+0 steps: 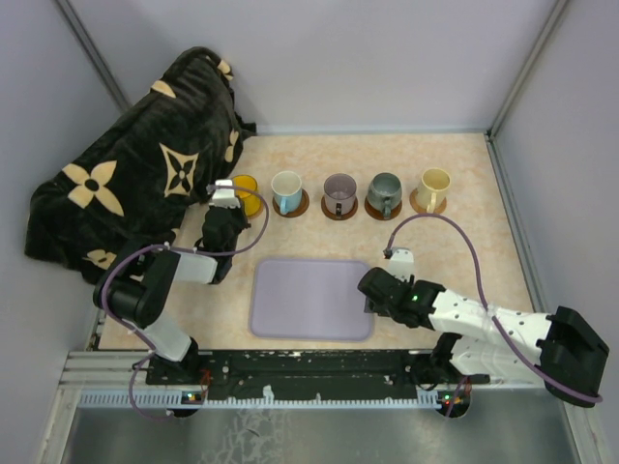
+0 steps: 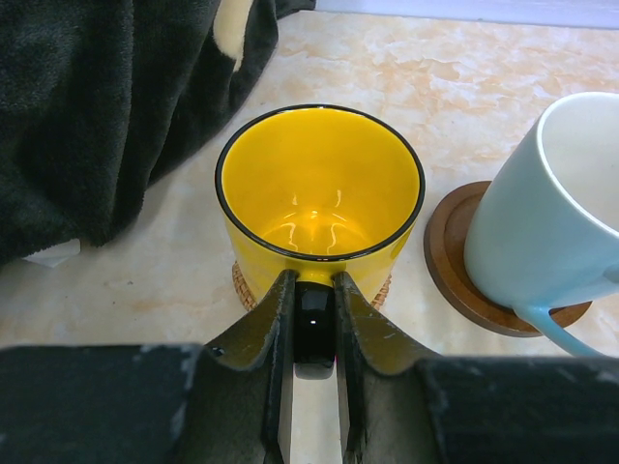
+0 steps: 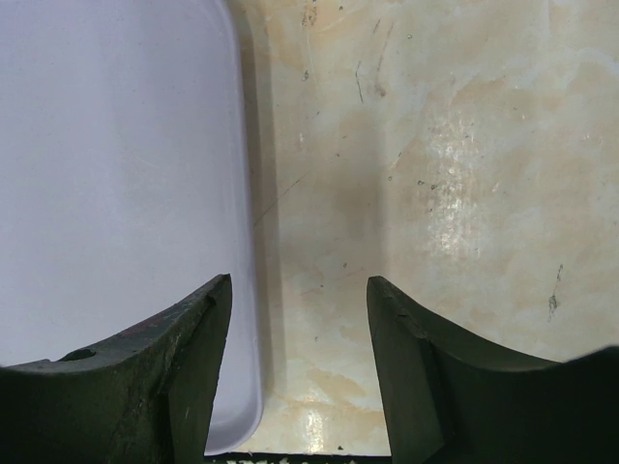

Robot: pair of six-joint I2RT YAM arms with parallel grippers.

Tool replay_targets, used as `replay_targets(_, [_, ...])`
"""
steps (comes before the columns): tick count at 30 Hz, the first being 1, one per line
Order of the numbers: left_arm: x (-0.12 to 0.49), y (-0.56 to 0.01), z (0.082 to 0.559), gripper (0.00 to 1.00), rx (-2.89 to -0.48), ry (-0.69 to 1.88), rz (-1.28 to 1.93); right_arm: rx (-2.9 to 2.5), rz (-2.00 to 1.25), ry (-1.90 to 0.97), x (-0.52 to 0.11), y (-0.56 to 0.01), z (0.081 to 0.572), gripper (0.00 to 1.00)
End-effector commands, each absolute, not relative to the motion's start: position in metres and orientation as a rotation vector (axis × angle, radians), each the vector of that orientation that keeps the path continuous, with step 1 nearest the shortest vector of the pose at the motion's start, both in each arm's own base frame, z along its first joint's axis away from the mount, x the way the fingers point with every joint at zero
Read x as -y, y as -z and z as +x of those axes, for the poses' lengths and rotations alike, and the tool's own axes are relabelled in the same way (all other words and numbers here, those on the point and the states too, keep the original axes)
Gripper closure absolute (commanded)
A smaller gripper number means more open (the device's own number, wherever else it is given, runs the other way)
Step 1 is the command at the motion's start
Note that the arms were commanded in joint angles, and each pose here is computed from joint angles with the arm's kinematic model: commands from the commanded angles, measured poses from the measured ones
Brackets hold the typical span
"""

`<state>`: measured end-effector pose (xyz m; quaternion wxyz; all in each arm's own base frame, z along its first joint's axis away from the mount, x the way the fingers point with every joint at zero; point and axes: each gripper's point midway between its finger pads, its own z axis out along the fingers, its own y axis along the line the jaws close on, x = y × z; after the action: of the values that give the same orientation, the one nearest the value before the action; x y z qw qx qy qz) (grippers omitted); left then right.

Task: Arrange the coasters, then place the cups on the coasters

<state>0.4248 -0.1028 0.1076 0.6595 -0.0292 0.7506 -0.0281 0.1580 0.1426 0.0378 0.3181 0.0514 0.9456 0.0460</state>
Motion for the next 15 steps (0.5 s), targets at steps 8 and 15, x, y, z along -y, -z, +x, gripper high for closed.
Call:
replay_targets(8, [0.099, -0.137, 0.423, 0.84, -1.584, 0.107, -0.125, -2.452, 0.150, -0.174, -0.155, -0.047, 0.166, 0.41])
replay_targets(15, [0.100, -0.133, 0.420, 0.58, -1.611, 0.118, -0.136, -2.451, 0.152, -0.175, -0.155, -0.047, 0.166, 0.41])
